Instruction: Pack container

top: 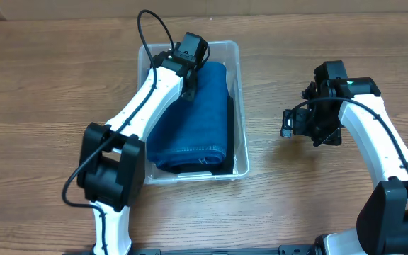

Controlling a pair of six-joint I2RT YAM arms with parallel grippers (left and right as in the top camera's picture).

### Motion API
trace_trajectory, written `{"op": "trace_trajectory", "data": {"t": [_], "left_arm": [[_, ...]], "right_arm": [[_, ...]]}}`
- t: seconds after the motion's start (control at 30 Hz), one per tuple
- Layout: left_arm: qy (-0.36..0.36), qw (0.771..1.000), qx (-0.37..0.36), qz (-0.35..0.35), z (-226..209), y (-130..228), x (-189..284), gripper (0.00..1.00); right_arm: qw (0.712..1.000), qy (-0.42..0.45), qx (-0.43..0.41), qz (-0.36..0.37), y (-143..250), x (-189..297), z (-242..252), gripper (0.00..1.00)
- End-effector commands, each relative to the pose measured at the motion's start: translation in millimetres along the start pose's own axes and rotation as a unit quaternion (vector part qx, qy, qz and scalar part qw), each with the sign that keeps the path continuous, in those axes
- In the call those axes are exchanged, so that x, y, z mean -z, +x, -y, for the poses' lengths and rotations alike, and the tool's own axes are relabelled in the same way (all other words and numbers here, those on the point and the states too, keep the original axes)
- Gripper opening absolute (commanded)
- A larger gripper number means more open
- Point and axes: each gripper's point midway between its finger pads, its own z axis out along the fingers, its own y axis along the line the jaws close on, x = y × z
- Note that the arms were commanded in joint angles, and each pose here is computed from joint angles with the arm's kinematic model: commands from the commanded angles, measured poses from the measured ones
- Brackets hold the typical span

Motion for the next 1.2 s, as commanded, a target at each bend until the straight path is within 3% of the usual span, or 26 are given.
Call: {"op": "trace_trajectory", "data": {"t": [0.0, 0.03, 0.17, 0.3, 0.37, 0.5, 0.67, 0.8, 0.93, 1.0, 1.07, 1.17], "left_arm": [[0.03, 0.993, 0.063, 0.099, -34, -29, 99, 0.93], [0.037, 0.984, 0.097, 0.147, -59, -38, 141, 1.0], [0.036, 0.954, 0.213, 0.208, -135, -24, 207, 1.0], [0.047, 0.943, 0.267, 0.194, -181, -3, 212, 1.0], [0.041, 0.948, 0.261, 0.176, -189, 7, 207, 1.0], [0.046, 0.956, 0.248, 0.148, -190, 32, 214, 1.0], [0.069, 0.945, 0.225, 0.225, -184, 84, 269, 1.0], [0.093, 0.923, 0.213, 0.306, -168, 149, 283, 1.0], [0.08, 0.895, 0.258, 0.356, -164, 215, 267, 1.0], [0.079, 0.902, 0.257, 0.338, -158, 236, 256, 1.0], [0.077, 0.919, 0.253, 0.292, -151, 259, 242, 1.0], [0.074, 0.925, 0.257, 0.271, -150, 267, 235, 1.0]], "right_arm": [[1.0, -0.008, 0.0, 0.02, -10, 9, -4, 1.0], [0.999, -0.011, 0.004, 0.041, -21, 18, -7, 1.0], [0.988, -0.03, 0.028, 0.148, -72, 70, -26, 1.0], [0.949, -0.048, 0.081, 0.302, -135, 129, -50, 1.0], [0.946, -0.054, 0.097, 0.304, -134, 133, -54, 1.0], [0.947, -0.053, 0.104, 0.298, -105, 151, -52, 1.0], [0.919, -0.041, 0.078, 0.384, -57, 214, -40, 1.0], [0.881, -0.053, 0.084, 0.462, 13, 226, -29, 1.0], [0.834, -0.065, 0.091, 0.54, 97, 202, -9, 1.0], [0.837, -0.065, 0.091, 0.536, 120, 190, -2, 1.0], [0.86, -0.058, 0.087, 0.5, 144, 167, 6, 1.0], [0.87, -0.055, 0.085, 0.482, 148, 157, 8, 1.0]]}}
